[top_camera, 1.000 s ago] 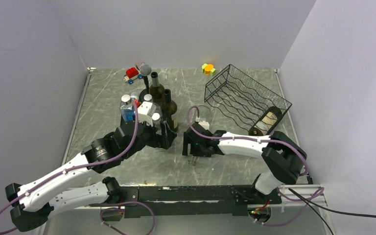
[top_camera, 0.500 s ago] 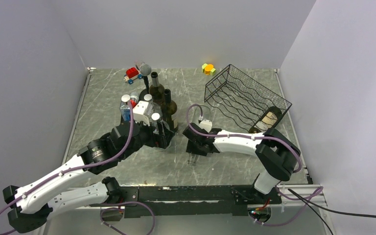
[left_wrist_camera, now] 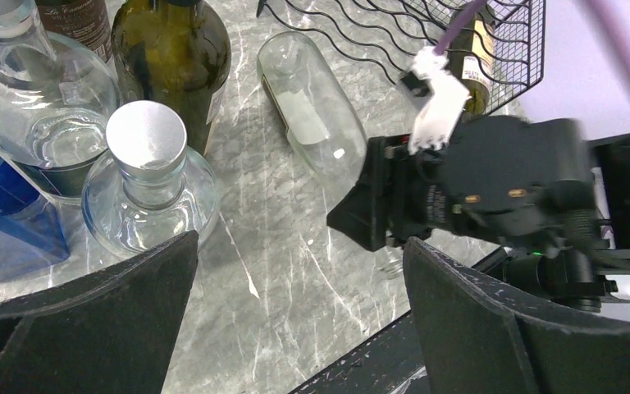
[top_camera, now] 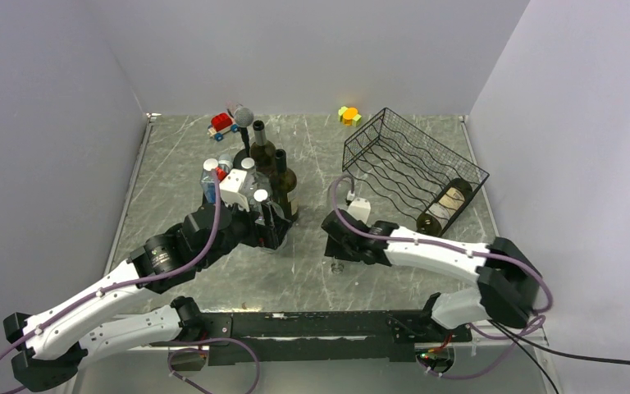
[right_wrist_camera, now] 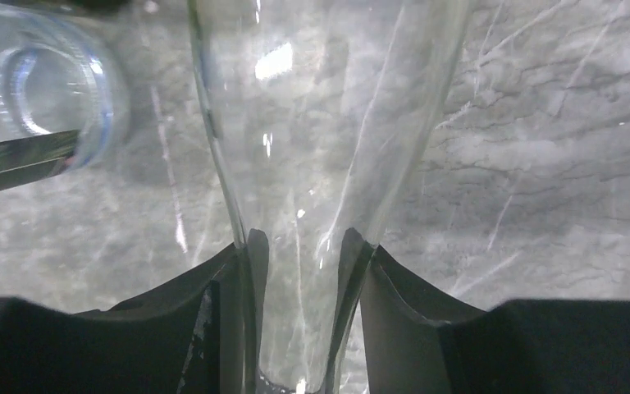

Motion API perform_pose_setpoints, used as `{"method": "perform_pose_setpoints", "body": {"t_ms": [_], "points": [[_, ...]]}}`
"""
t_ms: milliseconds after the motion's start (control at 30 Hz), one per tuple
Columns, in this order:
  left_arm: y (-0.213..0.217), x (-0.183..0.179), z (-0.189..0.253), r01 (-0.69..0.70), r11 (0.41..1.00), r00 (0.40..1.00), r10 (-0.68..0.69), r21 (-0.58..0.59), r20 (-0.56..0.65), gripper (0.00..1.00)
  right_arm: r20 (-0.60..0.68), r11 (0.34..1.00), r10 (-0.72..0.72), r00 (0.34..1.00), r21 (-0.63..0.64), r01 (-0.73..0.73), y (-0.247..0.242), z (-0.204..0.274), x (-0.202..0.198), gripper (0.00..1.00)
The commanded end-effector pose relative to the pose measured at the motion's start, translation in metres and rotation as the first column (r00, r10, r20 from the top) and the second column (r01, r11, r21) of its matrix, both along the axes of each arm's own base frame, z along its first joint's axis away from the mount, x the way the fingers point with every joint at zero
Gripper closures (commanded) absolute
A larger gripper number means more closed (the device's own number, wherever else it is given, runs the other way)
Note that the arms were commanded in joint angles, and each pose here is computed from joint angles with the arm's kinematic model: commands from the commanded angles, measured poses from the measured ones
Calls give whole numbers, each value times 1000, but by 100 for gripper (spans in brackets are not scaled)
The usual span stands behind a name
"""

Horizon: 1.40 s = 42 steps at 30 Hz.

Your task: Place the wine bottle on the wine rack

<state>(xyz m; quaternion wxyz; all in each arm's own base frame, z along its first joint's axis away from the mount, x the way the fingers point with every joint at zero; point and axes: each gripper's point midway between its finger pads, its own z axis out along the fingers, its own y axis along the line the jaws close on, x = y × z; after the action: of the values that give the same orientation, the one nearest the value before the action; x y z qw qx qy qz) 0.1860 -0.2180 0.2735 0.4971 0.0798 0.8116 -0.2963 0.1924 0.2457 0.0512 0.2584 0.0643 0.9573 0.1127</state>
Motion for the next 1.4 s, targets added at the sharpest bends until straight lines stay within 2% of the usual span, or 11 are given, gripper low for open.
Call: {"method": "perform_pose_setpoints", "body": {"t_ms": [0, 233, 600, 833, 1367], "points": [[1, 0, 20, 4, 999, 999, -3, -34, 43, 1, 147, 997, 10, 989, 78, -21, 1, 51, 9, 100], [3, 0, 21, 1, 999, 999, 1, -34, 53, 1, 178, 996, 1, 984, 93, -18, -18, 69, 1, 100], [3, 1, 22, 2, 1000, 998, 0, -31, 62, 1, 266, 992, -121, 956, 53, 111, -67, 105, 1, 100], [2, 1, 23, 7, 999, 998, -5, -33, 68, 1, 275, 978, -201, 940, 3, 208, -95, 100, -2, 100], [1, -1, 21, 16, 1000, 999, -15, -26, 48, 1, 366, 875, -369, 854, -174, 452, -128, 87, 18, 100]]}}
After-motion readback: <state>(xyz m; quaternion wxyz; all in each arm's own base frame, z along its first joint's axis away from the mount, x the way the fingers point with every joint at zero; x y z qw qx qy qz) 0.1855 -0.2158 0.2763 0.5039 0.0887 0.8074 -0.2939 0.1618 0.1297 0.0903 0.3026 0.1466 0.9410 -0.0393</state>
